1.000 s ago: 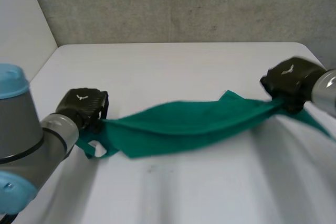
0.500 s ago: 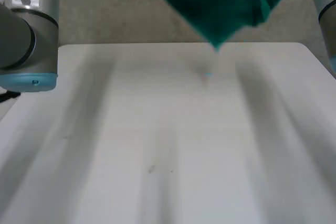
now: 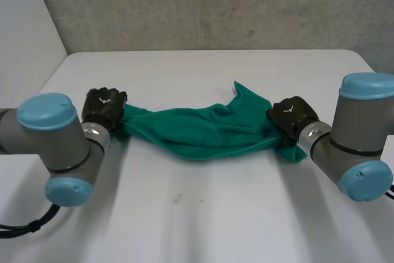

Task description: Fold the towel.

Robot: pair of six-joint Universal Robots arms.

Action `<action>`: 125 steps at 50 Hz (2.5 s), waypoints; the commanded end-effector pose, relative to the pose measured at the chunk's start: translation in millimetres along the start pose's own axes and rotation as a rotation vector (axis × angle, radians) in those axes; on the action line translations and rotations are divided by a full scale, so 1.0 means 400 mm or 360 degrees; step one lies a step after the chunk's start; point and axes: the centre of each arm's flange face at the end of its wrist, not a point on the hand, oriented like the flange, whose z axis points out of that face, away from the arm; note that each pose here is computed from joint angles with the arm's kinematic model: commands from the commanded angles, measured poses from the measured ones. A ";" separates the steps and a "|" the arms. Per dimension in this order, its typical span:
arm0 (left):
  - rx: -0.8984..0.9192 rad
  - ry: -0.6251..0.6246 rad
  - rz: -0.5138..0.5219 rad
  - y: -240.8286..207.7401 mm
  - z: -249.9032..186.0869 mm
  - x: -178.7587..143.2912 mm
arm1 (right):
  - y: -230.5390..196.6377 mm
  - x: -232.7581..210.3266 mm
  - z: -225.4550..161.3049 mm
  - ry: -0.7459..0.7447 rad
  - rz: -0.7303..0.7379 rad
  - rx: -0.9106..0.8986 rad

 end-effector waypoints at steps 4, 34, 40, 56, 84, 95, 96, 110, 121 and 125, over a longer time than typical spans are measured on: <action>0.0131 -0.0034 -0.0011 -0.112 -0.093 -0.047 | -0.027 0.023 -0.036 0.0028 0.0115 0.0042; -0.0279 0.0195 0.0005 0.041 -0.203 0.012 | -0.017 0.011 -0.045 0.0005 0.0173 0.0019; -0.0332 0.0152 0.0000 0.070 -0.166 -0.006 | -0.015 0.009 -0.047 -0.0003 0.0174 0.0016; -0.0351 0.0064 -0.0019 0.100 -0.093 -0.047 | -0.013 0.005 -0.047 -0.0018 0.0172 0.0019; -0.0316 0.0061 -0.0018 0.107 -0.025 -0.040 | -0.011 0.003 -0.046 -0.0018 0.0172 0.0020; 0.0090 -0.0042 -0.0020 -0.156 -0.131 -0.105 | -0.118 0.118 -0.108 0.0157 0.0126 0.0138; 0.0193 -0.0058 -0.0023 -0.219 -0.169 -0.119 | -0.135 0.135 -0.126 0.0169 0.0114 0.0136; 0.0292 -0.0082 -0.0019 -0.403 -0.329 -0.195 | -0.290 0.307 -0.350 0.0229 -0.0242 -0.0077; -0.0307 0.0105 0.0060 -0.148 -0.161 -0.108 | -0.134 0.214 -0.190 -0.0105 -0.0188 -0.0394; -0.0328 0.0104 0.0132 -0.119 -0.097 -0.104 | -0.116 0.197 -0.152 -0.0129 -0.0186 -0.0401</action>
